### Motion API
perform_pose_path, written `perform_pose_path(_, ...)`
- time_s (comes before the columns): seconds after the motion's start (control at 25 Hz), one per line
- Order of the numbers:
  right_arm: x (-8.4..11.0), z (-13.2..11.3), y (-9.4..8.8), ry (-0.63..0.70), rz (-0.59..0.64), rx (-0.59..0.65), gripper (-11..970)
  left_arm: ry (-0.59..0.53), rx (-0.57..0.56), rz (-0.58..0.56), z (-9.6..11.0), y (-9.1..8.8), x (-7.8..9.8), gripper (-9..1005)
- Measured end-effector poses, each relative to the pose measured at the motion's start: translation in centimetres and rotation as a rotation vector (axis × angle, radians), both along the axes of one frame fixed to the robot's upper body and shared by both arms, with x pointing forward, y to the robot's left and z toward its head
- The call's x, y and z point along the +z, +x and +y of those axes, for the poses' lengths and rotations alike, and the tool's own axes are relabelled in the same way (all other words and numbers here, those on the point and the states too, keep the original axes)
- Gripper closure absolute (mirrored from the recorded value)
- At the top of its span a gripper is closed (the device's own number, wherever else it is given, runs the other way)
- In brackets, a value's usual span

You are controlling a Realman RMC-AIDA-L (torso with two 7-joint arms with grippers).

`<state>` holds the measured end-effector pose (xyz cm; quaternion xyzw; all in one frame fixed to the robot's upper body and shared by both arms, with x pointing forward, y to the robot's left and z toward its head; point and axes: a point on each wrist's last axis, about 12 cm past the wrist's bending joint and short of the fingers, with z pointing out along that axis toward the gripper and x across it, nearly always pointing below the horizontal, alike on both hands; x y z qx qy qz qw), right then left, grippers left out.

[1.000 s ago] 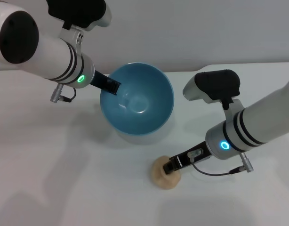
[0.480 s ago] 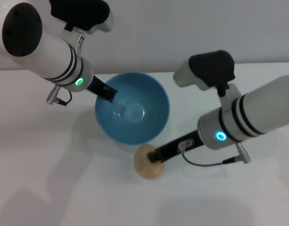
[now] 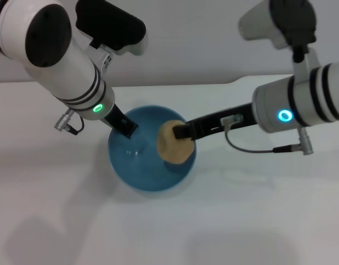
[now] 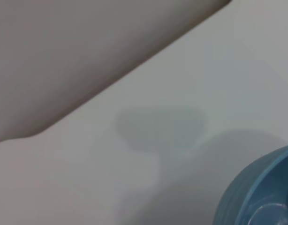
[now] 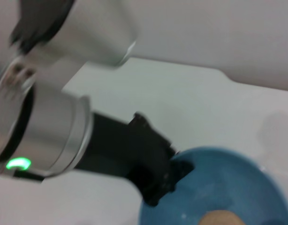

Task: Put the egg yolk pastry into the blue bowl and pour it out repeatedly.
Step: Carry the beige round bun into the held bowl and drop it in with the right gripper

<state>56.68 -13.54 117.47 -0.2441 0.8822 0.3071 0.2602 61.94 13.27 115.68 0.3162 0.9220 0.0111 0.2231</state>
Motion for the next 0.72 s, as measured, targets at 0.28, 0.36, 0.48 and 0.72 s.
perform_pose_path(0.28, -0.4, -0.7, 0.1, 0.049, 0.009, 0.009, 918, 0.009, -0.002, 0.017, -0.1, -0.2, 0.0, 989)
perform_pose_path(0.36, -0.7, -0.7, 0.1, 0.060, 0.022, 0.016, 918, 0.007, -0.005, 0.017, -0.2, -0.2, 0.1, 990)
perform_pose_path(0.48, -1.1, -0.8, 0.4, 0.088, 0.048, 0.017, 922, 0.008, -0.013, 0.014, -0.4, -0.4, 0.3, 990)
perform_pose_path(0.72, -1.0, -1.4, 0.7, 0.120, 0.062, 0.007, 927, 0.008, -0.027, 0.005, -0.7, -0.6, 0.4, 991)
